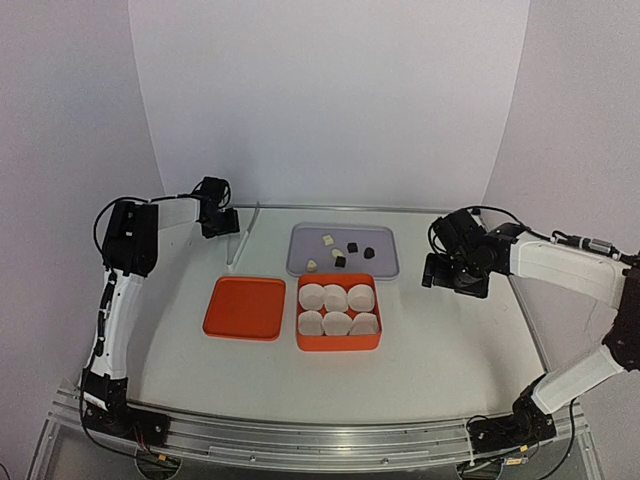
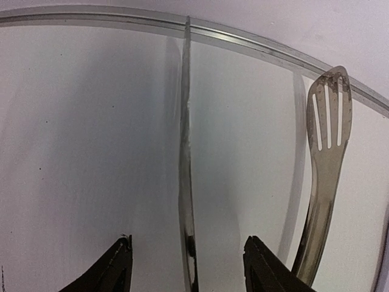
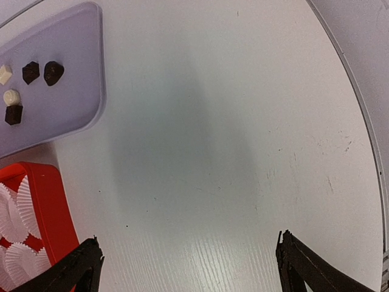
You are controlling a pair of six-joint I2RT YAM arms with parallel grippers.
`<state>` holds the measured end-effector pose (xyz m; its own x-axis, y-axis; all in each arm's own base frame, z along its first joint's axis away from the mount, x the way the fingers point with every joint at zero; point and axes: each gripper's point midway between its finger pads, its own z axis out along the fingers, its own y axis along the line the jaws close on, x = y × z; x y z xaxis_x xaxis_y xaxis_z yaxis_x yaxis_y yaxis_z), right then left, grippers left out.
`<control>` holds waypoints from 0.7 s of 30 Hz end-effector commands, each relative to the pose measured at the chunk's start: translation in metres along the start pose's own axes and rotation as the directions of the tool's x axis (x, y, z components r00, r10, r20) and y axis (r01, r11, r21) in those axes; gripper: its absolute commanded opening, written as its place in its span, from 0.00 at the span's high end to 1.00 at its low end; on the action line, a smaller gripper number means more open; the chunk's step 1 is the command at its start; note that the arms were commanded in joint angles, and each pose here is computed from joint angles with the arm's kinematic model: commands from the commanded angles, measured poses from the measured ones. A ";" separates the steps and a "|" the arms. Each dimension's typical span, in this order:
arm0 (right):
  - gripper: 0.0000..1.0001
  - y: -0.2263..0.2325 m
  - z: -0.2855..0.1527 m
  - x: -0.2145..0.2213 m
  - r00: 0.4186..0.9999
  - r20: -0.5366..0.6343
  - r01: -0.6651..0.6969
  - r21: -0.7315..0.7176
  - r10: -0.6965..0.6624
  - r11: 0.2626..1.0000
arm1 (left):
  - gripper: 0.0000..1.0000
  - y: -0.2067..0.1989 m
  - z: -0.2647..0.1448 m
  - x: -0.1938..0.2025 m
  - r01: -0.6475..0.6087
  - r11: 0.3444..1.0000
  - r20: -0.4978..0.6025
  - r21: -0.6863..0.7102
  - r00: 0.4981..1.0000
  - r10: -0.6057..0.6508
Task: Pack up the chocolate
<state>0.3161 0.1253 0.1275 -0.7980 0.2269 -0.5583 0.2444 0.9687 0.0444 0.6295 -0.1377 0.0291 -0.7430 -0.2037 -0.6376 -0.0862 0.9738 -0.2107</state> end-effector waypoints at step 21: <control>0.02 0.026 -0.039 -0.012 1.000 0.003 -0.010 -0.199 0.011 0.980 | 1.00 -0.022 -0.047 -0.096 0.057 0.997 0.227 -0.053 0.973 -0.043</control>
<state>0.3082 0.1415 0.1357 -0.8096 0.2845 -0.5134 0.2318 0.9586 0.1656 0.6606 -0.1303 0.0329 -0.6844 -0.2000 -0.7011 -0.1763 0.9785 -0.1070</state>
